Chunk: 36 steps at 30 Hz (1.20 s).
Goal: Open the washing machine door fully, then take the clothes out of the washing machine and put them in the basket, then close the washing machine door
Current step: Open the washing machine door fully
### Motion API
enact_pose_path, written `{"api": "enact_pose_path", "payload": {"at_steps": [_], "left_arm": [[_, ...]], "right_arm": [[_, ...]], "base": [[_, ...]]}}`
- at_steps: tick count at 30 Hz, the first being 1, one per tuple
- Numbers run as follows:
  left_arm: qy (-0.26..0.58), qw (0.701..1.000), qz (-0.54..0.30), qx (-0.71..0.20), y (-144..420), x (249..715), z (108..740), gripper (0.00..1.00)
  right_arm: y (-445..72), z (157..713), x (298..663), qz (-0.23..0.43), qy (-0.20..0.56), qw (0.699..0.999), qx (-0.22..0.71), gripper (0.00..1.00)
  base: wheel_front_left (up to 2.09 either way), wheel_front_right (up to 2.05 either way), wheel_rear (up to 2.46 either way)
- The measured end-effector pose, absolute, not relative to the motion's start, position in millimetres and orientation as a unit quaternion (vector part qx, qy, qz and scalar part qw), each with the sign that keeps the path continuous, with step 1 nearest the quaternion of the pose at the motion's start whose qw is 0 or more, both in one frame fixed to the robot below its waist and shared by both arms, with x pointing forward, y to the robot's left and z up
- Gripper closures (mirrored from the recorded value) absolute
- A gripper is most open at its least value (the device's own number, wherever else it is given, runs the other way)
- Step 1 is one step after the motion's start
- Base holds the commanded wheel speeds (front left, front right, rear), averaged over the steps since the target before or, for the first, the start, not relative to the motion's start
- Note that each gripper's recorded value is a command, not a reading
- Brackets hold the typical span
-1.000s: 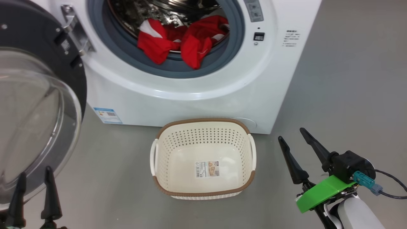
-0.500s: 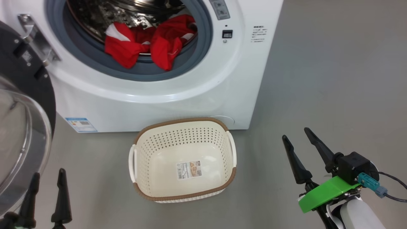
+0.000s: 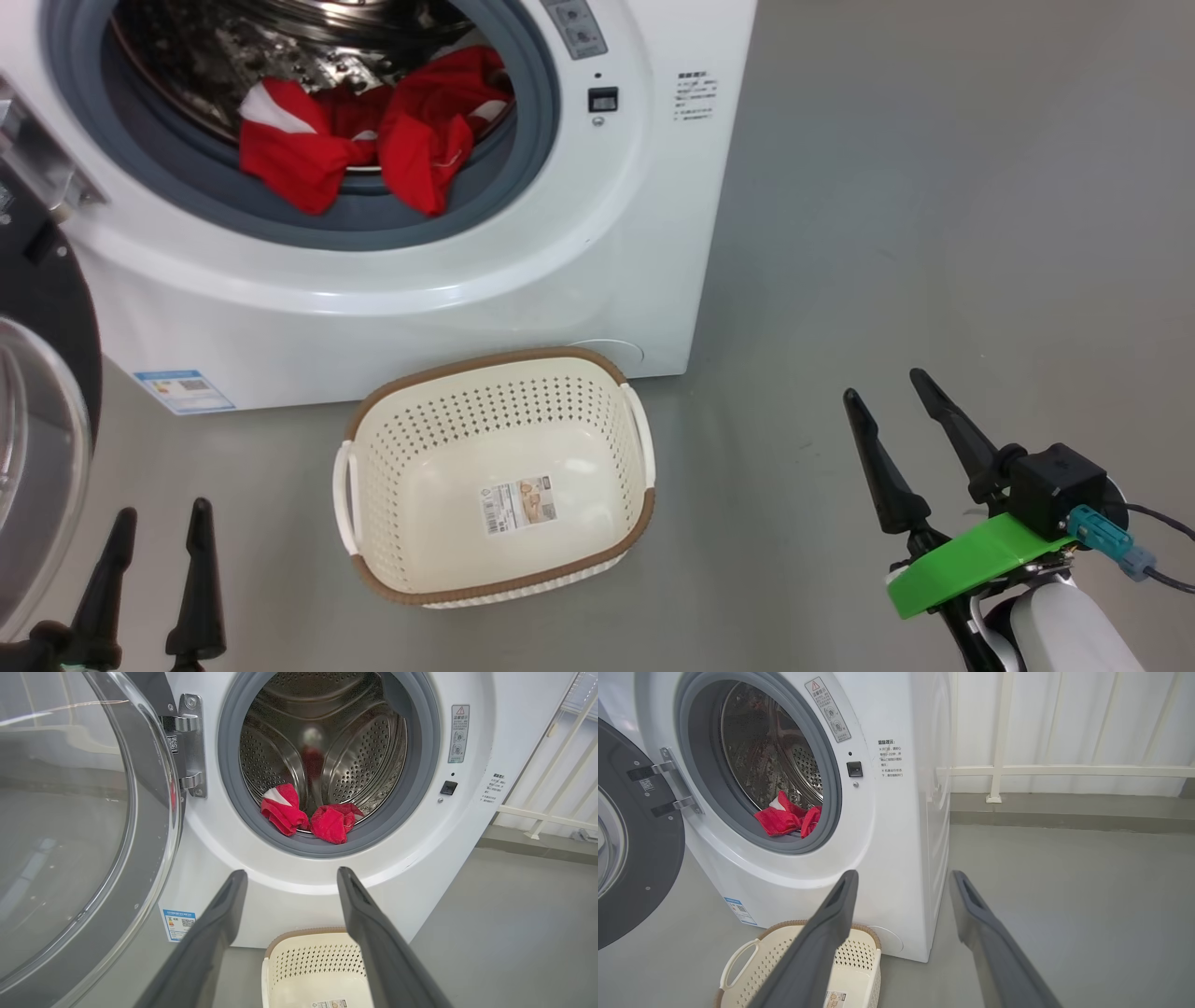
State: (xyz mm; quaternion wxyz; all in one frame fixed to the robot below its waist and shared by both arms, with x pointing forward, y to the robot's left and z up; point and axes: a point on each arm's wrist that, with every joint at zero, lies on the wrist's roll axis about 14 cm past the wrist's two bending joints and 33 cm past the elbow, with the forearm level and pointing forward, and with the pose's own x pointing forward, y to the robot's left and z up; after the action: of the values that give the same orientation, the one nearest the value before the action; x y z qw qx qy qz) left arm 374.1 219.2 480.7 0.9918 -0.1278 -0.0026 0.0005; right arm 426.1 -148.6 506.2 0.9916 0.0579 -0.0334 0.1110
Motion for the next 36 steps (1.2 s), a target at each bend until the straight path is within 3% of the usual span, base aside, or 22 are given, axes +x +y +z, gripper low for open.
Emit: {"api": "enact_pose_path", "payload": {"at_steps": [15, 36], "left_arm": [[0.003, 0.991, -0.027, -0.129, 204, 385, 478, 0.0], [0.001, 0.992, -0.025, -0.123, 207, 384, 479, 0.0]], "right_arm": [[-175, 504, 415, 0.069, -0.031, 0.995, 0.06, 0.0], [-173, 502, 417, 0.071, -0.03, 0.995, 0.059, 0.0]], "base": [[0.0, 0.0, 0.0], [0.0, 0.0, 0.0]]}}
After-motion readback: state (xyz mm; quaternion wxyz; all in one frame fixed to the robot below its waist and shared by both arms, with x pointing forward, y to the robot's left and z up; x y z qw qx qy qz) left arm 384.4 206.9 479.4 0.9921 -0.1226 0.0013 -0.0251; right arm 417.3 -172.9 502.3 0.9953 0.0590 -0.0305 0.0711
